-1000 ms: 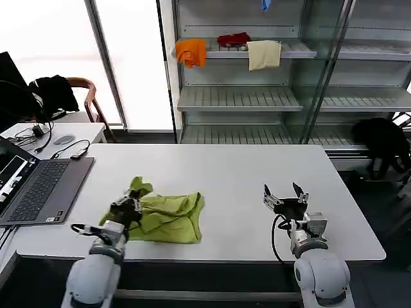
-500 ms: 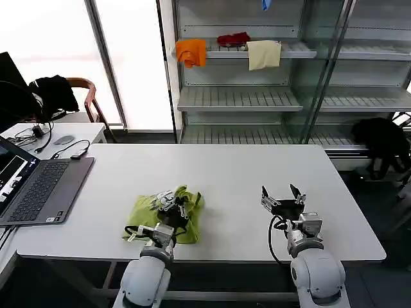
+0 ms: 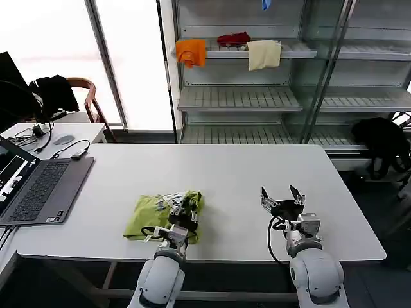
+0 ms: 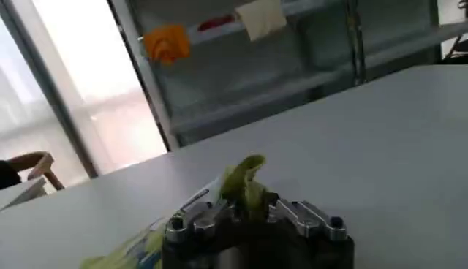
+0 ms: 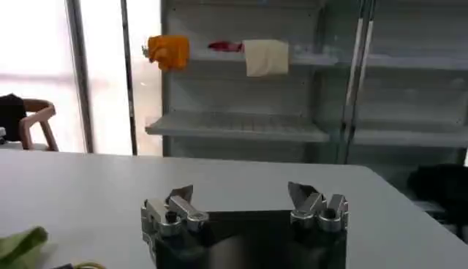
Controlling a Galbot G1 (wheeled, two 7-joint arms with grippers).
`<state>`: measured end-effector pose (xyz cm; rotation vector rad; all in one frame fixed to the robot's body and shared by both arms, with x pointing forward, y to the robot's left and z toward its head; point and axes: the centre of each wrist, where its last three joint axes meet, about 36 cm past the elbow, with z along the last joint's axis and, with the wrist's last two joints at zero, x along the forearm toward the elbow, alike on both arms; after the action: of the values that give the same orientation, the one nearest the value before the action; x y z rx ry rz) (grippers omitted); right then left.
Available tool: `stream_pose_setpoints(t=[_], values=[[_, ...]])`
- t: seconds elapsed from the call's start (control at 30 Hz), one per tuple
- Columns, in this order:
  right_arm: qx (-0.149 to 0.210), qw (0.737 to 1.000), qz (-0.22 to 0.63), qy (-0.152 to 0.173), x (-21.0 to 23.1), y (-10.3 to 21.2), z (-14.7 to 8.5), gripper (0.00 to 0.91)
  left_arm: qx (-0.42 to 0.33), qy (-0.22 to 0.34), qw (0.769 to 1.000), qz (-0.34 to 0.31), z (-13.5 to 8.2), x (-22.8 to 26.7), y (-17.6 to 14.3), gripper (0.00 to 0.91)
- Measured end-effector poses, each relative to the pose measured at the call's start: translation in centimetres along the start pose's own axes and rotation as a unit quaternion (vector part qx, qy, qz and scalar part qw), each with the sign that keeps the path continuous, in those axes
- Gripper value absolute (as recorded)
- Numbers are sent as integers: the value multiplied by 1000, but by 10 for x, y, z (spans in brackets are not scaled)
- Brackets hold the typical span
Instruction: Fold and organize the clothes.
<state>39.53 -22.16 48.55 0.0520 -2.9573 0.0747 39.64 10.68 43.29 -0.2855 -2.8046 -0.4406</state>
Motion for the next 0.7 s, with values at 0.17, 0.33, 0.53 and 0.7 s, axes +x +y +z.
stream_pose_setpoints(t=[0.17,0.33,0.53,0.7], values=[[2,1000,0,0,0,0,0,907,3,0,1000,9,-2,3,-10,907],[4,1000,-1,-1,1,-1,-1,907,5,-7,1000,11,-6,7,-10,907],[5,1000,-5,-2,1,0,-2,907,22,-33,999,4,-14,17,16,907],[6,1000,-9,-2,-1,1,-2,907,52,-38,998,-15,-9,22,63,907]])
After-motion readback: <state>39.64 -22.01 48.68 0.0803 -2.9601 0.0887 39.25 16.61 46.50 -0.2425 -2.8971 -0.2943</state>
